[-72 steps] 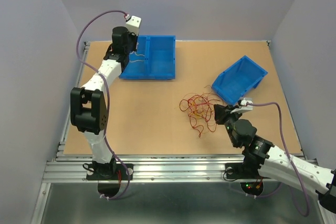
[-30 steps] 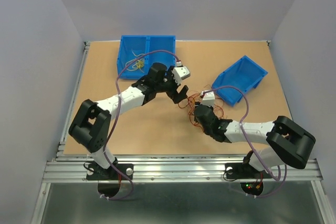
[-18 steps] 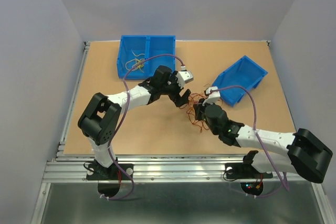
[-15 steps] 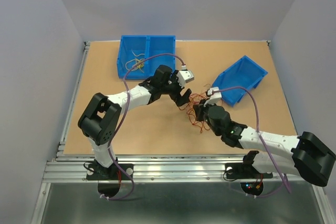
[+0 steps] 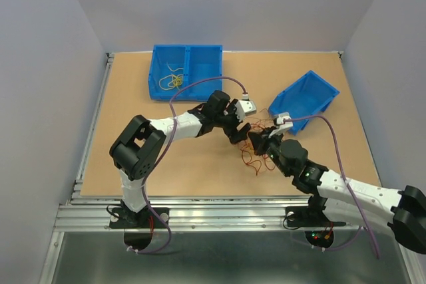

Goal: Untangle the cables

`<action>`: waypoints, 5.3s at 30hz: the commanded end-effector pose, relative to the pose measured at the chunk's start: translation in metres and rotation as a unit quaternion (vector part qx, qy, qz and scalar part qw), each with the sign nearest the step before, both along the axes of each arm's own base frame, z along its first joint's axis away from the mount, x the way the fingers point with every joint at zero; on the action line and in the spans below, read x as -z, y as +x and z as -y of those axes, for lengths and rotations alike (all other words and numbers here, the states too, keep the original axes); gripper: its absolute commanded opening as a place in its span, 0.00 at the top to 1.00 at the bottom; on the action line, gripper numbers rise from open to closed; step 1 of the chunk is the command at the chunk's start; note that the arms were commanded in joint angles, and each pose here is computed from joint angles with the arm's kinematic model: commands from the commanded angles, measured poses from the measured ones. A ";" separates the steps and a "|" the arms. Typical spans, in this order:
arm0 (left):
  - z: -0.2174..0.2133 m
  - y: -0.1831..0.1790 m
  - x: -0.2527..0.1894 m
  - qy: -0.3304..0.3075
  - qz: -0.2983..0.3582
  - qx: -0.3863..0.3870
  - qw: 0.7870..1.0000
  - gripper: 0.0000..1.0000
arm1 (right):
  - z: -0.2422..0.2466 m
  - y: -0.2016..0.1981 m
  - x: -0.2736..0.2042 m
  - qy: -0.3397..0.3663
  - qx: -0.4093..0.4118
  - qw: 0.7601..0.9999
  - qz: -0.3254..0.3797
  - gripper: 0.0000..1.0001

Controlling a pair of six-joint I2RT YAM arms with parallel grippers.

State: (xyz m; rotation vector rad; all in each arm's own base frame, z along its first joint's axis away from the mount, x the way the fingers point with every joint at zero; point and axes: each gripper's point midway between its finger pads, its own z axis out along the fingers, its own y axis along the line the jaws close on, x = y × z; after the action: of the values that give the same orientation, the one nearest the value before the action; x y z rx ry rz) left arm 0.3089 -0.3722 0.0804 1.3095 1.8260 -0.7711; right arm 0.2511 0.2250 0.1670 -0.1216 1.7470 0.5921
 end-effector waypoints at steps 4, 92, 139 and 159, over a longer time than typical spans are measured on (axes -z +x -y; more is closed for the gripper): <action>0.008 0.018 -0.033 -0.036 0.047 -0.016 0.998 0.10 | -0.004 -0.003 -0.110 0.086 -0.023 0.991 0.102 0.99; -0.245 0.148 -0.151 -0.091 0.104 -0.410 0.902 1.00 | 0.360 -0.217 -0.592 0.443 0.285 0.656 0.540 0.99; -0.323 0.041 -0.199 -0.029 0.207 -0.361 0.909 0.24 | 0.145 -0.046 -0.546 0.259 0.248 0.797 0.487 0.99; -0.306 0.026 -0.190 -0.106 0.237 -0.365 0.894 0.23 | -0.072 0.028 -0.343 0.137 -0.074 0.972 0.175 0.99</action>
State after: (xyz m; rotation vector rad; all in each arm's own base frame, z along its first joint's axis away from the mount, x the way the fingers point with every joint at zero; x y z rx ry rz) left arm 0.3327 -0.0609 0.2557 0.4981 1.6640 -0.1911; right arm 0.2843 0.2416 0.5937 0.0514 1.0032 0.7193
